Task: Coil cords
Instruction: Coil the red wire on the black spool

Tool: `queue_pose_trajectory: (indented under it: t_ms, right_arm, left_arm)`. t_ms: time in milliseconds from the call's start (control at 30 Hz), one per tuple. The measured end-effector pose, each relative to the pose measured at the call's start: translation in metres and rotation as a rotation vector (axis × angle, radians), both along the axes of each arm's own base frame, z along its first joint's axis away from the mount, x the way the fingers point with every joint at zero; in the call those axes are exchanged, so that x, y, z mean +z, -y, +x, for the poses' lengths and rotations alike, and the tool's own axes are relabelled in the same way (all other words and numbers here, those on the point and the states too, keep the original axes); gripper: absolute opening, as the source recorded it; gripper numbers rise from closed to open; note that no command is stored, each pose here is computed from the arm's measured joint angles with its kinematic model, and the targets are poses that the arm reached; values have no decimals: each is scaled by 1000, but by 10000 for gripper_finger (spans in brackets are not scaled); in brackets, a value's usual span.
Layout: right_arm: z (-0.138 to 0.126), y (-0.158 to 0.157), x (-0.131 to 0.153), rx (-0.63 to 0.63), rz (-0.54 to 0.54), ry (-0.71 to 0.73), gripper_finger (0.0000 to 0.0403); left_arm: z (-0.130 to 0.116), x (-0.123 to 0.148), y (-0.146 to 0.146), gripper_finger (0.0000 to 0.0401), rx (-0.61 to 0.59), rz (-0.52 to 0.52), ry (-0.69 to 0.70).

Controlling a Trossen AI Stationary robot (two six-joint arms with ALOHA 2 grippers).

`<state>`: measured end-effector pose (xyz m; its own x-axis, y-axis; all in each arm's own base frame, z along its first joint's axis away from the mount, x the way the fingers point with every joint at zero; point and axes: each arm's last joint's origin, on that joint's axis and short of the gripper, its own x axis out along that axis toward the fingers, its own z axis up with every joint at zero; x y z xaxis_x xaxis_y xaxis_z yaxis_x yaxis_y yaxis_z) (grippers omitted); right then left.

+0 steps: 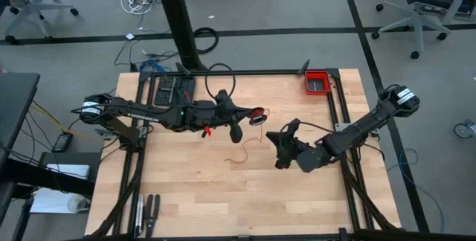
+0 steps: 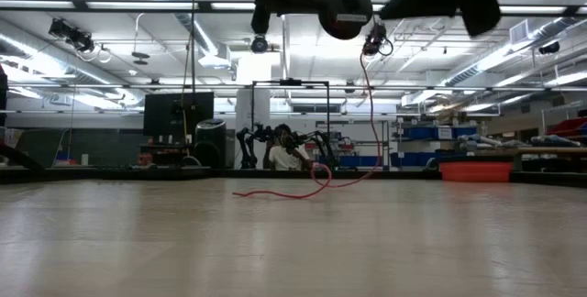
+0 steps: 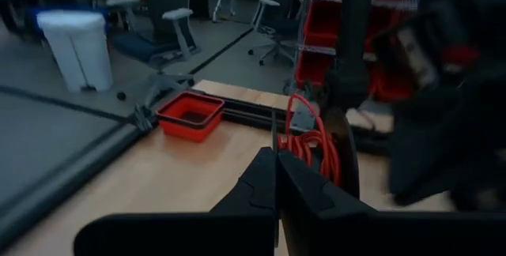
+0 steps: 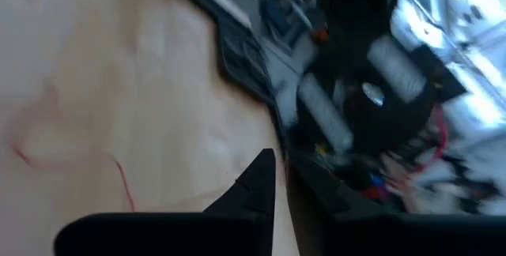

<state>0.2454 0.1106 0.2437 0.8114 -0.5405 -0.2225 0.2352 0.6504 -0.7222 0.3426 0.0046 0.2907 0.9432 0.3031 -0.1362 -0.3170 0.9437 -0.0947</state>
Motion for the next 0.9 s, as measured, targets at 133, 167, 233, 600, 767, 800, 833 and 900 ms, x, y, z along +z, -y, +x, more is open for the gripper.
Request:
queue_pose_trajectory:
  t_ms: [133,167,233,600,767,800,833,900]
  right_arm:
    - [-4,6,18,107,159,87,25]
    - [-7,8,23,121,195,110,25]
    - [-12,13,33,134,254,158,26]
    - [-9,34,40,200,378,174,103]
    - [-7,41,41,196,374,176,125]
    - [-6,42,41,194,375,176,125]
    - [-5,44,41,196,379,174,125]
    - [-4,47,40,212,391,170,125]
  left_arm:
    - [0,-3,1,7,-24,143,-73]
    - [-1,-4,1,7,-30,168,-94]
    - [-1,-7,2,7,-55,208,-141]
    - [0,-7,6,7,-148,270,-144]
    - [0,-7,7,7,-183,262,-135]
    - [0,-6,7,7,-189,261,-126]
    - [0,-5,7,7,-194,261,-120]
    - [0,-5,7,7,-202,260,-115]
